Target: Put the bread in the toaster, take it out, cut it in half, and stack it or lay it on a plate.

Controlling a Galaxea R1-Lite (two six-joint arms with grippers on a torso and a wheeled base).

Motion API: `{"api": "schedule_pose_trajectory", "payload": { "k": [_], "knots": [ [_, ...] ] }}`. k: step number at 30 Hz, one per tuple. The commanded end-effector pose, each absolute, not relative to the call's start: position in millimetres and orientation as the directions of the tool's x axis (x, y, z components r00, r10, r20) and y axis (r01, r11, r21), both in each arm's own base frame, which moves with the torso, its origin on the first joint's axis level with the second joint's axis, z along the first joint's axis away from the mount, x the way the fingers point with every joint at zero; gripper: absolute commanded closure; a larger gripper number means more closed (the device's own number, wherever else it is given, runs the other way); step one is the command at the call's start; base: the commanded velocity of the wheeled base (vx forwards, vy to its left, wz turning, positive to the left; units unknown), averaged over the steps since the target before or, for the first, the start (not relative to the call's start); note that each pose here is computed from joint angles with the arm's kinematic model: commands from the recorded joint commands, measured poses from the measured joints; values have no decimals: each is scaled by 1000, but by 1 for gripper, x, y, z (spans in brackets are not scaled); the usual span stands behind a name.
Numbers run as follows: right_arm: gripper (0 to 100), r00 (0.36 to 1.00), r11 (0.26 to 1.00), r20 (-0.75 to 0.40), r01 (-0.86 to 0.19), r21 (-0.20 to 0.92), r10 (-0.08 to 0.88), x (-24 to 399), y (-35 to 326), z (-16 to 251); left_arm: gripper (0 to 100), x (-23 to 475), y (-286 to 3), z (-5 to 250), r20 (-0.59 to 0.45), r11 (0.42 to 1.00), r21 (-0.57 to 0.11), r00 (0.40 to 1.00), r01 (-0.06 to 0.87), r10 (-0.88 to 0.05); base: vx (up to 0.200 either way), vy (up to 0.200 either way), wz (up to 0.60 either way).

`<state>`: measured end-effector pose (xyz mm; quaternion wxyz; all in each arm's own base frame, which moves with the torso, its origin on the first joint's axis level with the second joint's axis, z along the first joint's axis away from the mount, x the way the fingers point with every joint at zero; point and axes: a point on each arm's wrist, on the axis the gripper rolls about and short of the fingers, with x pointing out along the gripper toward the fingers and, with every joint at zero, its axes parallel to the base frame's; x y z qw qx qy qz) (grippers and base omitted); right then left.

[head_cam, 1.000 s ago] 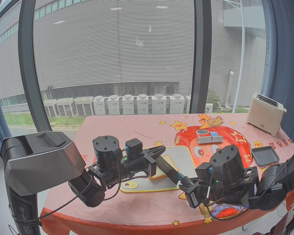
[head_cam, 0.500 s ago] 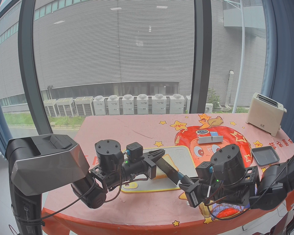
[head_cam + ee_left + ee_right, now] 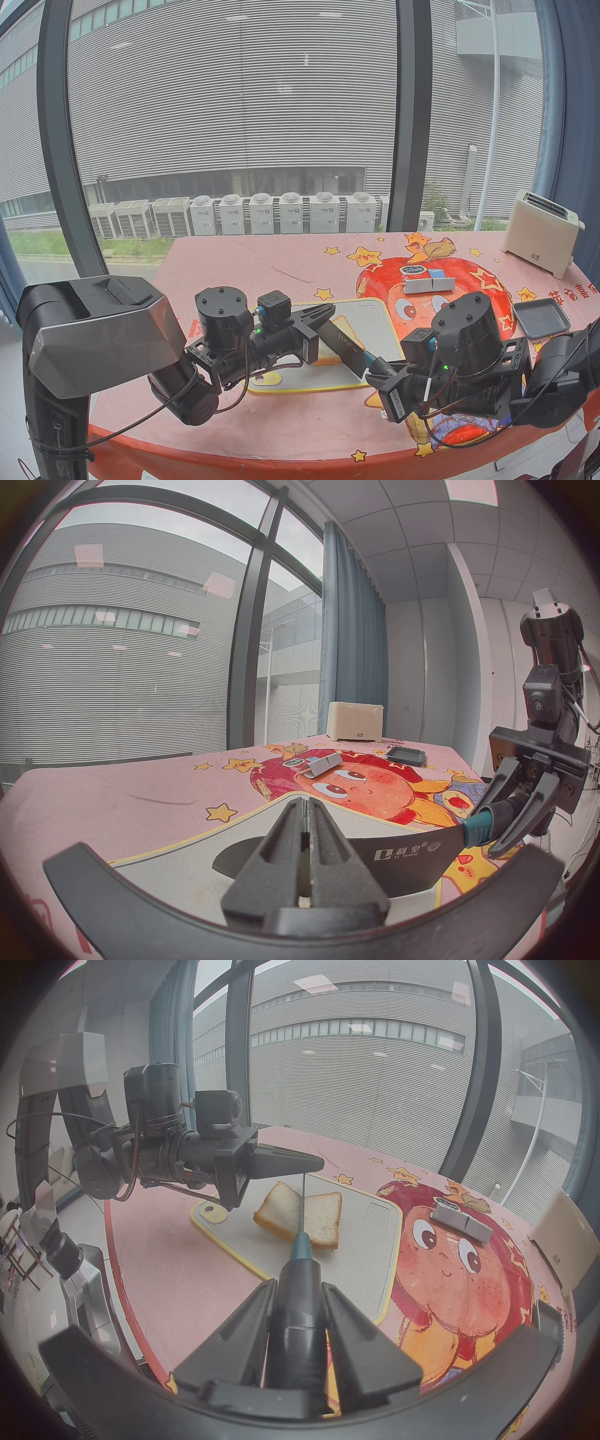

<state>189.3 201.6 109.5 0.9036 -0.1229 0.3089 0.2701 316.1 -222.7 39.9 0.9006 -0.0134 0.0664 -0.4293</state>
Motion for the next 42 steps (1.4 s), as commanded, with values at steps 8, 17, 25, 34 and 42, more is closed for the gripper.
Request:
{"api": "schedule_pose_trajectory", "payload": {
  "k": [8, 17, 25, 34, 42],
  "knots": [
    [100, 657, 824, -638, -564, -60, 403, 190, 203, 104, 100, 316, -218, 59, -84, 637, -74, 631, 768, -771, 0, 0, 0],
    [100, 686, 830, -589, -556, -44, 428, 192, 201, 115, 100, 317, -215, 43, -127, 646, -87, 634, 759, -762, 0, 0, 0],
    [100, 661, 828, -636, -558, -60, 399, 194, 204, 99, 100, 319, -217, 52, -101, 643, -79, 636, 762, -765, 0, 0, 0],
    [100, 671, 831, -621, -554, -55, 406, 195, 203, 103, 100, 316, -215, 57, -104, 643, -80, 636, 761, -765, 0, 0, 0],
    [100, 687, 832, -591, -553, -47, 423, 192, 200, 114, 100, 312, -214, 45, -145, 643, -92, 629, 760, -764, 0, 0, 0]
  ]
}}
